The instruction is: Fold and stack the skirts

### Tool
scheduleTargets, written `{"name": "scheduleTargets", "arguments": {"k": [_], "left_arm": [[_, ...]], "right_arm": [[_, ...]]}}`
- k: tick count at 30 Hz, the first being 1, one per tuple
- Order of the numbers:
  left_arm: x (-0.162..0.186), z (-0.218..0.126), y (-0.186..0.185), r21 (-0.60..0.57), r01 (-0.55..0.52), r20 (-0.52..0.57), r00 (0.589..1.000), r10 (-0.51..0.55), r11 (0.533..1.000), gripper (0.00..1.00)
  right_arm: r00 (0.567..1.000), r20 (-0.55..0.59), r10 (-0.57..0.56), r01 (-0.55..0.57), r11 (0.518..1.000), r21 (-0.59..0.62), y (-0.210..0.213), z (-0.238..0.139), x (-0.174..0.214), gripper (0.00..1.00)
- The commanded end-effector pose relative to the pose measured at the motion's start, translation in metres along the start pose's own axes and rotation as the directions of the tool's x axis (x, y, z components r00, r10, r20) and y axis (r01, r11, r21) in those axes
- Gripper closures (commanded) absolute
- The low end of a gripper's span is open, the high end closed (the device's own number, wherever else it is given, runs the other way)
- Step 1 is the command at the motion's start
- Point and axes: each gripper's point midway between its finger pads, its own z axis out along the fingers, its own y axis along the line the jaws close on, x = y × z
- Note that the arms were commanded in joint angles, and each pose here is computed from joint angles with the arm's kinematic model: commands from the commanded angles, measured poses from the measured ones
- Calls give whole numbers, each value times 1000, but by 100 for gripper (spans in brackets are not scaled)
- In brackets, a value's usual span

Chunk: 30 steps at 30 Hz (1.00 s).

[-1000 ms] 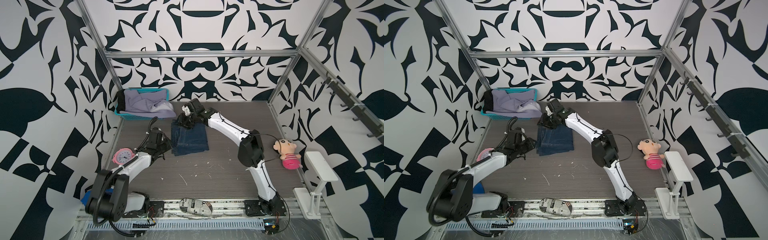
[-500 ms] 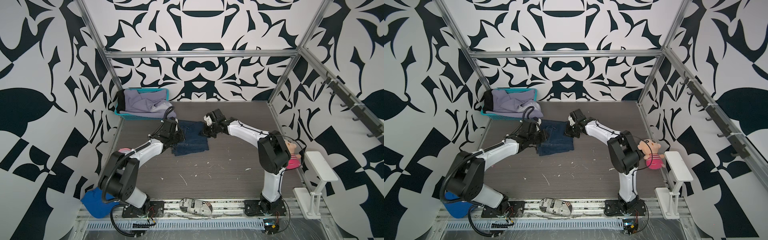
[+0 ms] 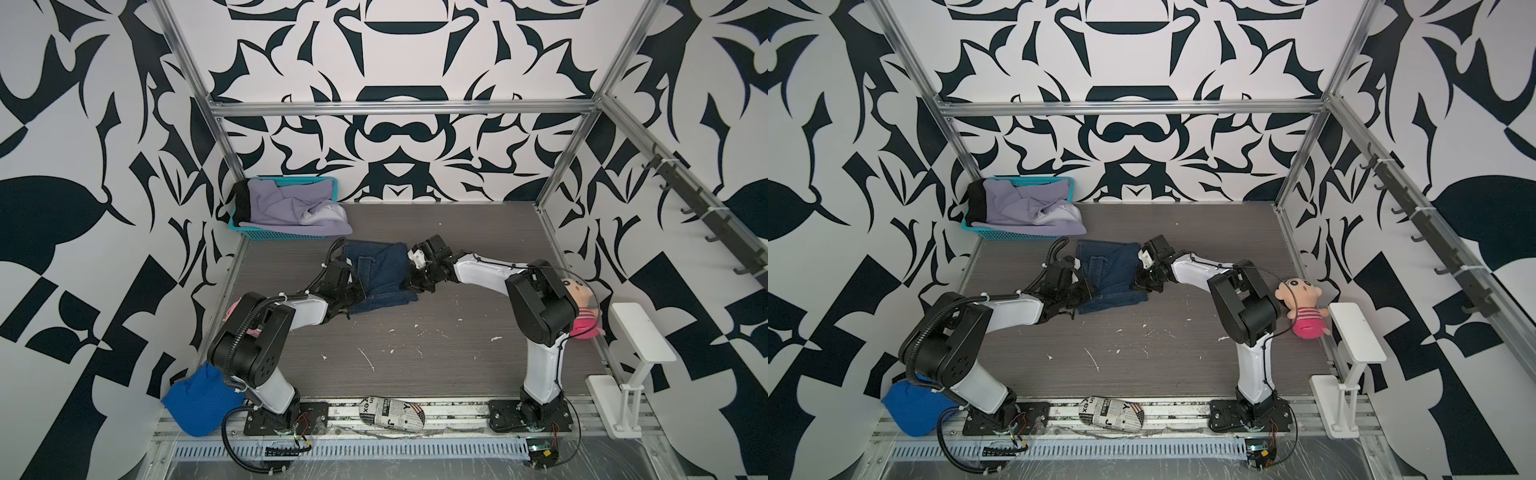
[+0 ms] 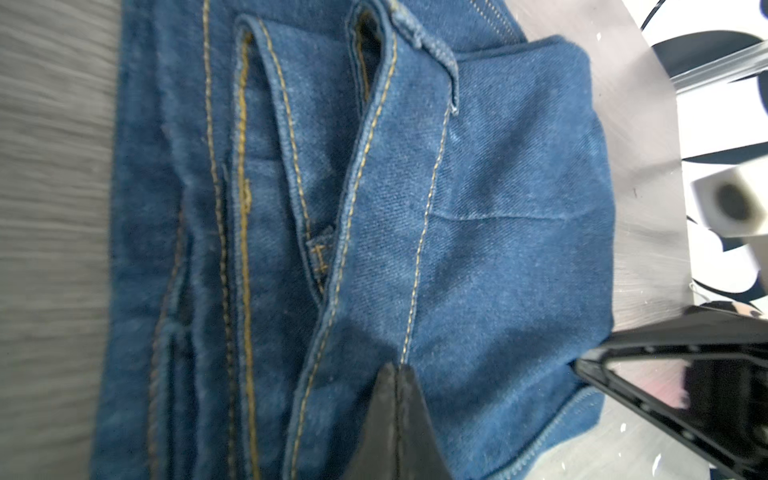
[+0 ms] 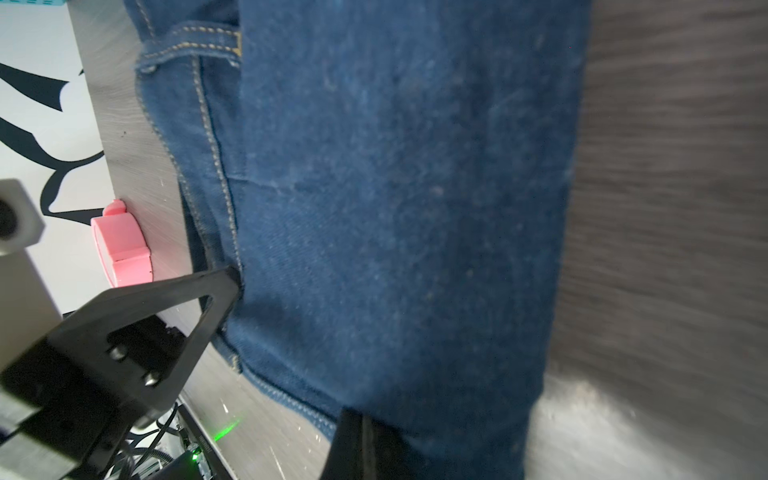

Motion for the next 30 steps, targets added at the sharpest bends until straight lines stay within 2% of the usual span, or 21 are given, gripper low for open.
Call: {"name": "scheduleTargets", "arguments": {"k": [1, 5, 9, 12, 14, 20, 21, 22, 23, 24, 26, 27, 28, 30], "left_arm": [[24, 1, 36, -149, 20, -72, 997, -31, 989, 100], [-6, -14, 9, -120, -27, -29, 999, 23, 992, 100], [-54, -45, -21, -114, -112, 108, 986, 124, 987, 100], [-85, -51, -34, -77, -147, 186, 970, 159, 986, 100], [-94, -41, -38, -66, -153, 162, 973, 162, 986, 100], [-91, 14, -39, -34, -167, 41, 985, 168, 985, 100], [-91, 18, -35, -53, -174, 28, 984, 176, 983, 87], [-92, 19, -33, -70, -176, 28, 983, 179, 982, 61], [-95, 19, -30, -87, -177, 37, 983, 181, 980, 49], [-98, 17, -31, -91, -184, 51, 981, 189, 979, 49], [-102, 15, -28, -116, -181, 73, 979, 191, 977, 41], [-103, 15, -26, -126, -179, 70, 980, 189, 976, 43], [-103, 16, -26, -127, -184, 64, 979, 193, 975, 53], [-101, 21, -25, -122, -182, 50, 981, 189, 976, 65]], "right_arm": [[999, 15, -31, 31, 999, -9, 3, -3, -8, 100], [997, 44, -70, 71, 997, -32, 28, -24, -18, 100], [989, 92, -119, 124, 991, -54, 60, -55, -39, 100], [989, 110, -97, 110, 987, -117, 69, -61, -60, 100], [990, 113, -82, 93, 991, -97, 64, -56, -73, 100], [992, 93, -81, 83, 996, -15, 48, -31, -94, 100], [992, 97, -84, 86, 996, -14, 49, -30, -95, 100], [991, 100, -87, 89, 996, -14, 49, -31, -96, 100], [991, 104, -88, 89, 996, -5, 48, -31, -96, 100], [990, 106, -91, 91, 996, 4, 46, -31, -96, 100], [990, 108, -92, 92, 996, 11, 44, -32, -95, 100], [990, 108, -94, 93, 996, 13, 44, -32, -94, 100], [990, 110, -92, 91, 996, 15, 43, -32, -94, 100], [989, 112, -91, 90, 996, 16, 41, -31, -94, 100]]}}
